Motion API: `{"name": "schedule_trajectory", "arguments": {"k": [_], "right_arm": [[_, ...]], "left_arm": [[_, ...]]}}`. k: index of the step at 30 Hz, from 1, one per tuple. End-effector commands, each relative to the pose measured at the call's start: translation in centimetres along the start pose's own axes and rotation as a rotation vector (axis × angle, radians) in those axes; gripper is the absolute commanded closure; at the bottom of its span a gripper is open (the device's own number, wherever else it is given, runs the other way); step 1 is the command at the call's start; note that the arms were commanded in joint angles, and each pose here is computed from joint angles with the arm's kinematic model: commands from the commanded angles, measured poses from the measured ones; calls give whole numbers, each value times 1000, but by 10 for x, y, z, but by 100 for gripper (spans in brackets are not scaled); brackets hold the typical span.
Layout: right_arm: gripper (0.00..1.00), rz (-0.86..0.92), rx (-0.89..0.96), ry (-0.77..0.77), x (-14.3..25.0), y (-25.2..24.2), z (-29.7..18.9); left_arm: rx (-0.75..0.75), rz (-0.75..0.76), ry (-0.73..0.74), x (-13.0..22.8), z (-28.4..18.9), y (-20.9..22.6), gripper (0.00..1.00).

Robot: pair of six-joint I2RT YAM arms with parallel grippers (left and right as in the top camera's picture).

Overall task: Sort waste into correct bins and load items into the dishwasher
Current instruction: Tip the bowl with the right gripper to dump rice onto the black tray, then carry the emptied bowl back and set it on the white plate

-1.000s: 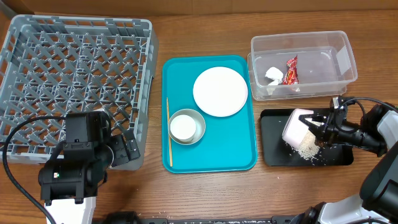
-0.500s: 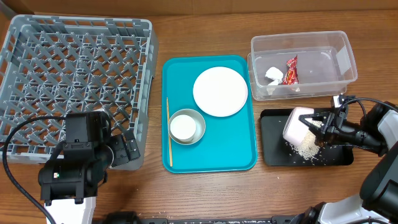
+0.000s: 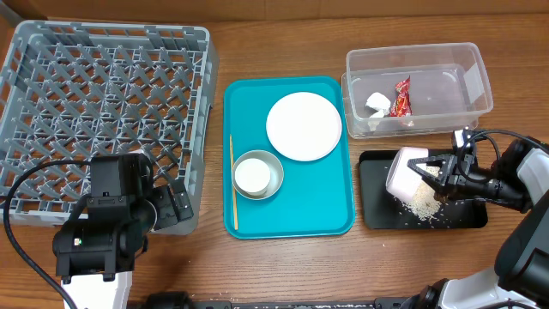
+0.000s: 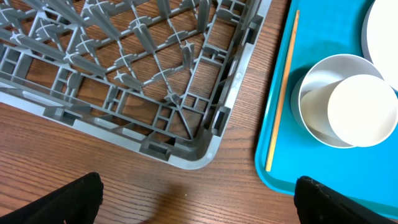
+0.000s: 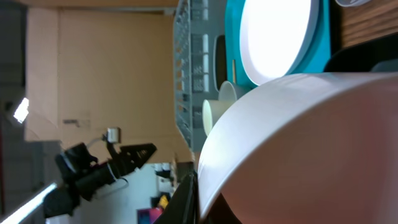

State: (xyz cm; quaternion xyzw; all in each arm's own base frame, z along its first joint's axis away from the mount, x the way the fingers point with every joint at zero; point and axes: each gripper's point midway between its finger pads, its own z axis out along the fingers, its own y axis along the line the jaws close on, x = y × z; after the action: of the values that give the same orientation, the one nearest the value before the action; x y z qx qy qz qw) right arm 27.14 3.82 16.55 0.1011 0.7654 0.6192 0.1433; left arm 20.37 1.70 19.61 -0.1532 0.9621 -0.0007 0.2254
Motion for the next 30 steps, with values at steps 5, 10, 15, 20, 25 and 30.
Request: {"name": "schedule_trajectory", "arguments": {"k": [5, 10, 15, 20, 25, 30], "right_arm": [[96, -156, 138, 3, -41, 23, -16], [96, -79, 214, -87, -86, 49, -31], [96, -68, 446, -143, -116, 64, -48], [96, -81, 912, -131, -117, 55, -63], [96, -294, 973, 13, -106, 73, -7], [96, -531, 1027, 117, -92, 86, 59]], "left_arm": [[1, -1, -31, -6, -7, 1, 0], [-1, -1, -25, -4, -7, 1, 0], [-1, -1, -25, -5, -7, 1, 0], [0, -1, -29, -6, -7, 1, 0], [0, -1, -31, -6, -7, 1, 0], [0, -1, -29, -6, -7, 1, 0]]}}
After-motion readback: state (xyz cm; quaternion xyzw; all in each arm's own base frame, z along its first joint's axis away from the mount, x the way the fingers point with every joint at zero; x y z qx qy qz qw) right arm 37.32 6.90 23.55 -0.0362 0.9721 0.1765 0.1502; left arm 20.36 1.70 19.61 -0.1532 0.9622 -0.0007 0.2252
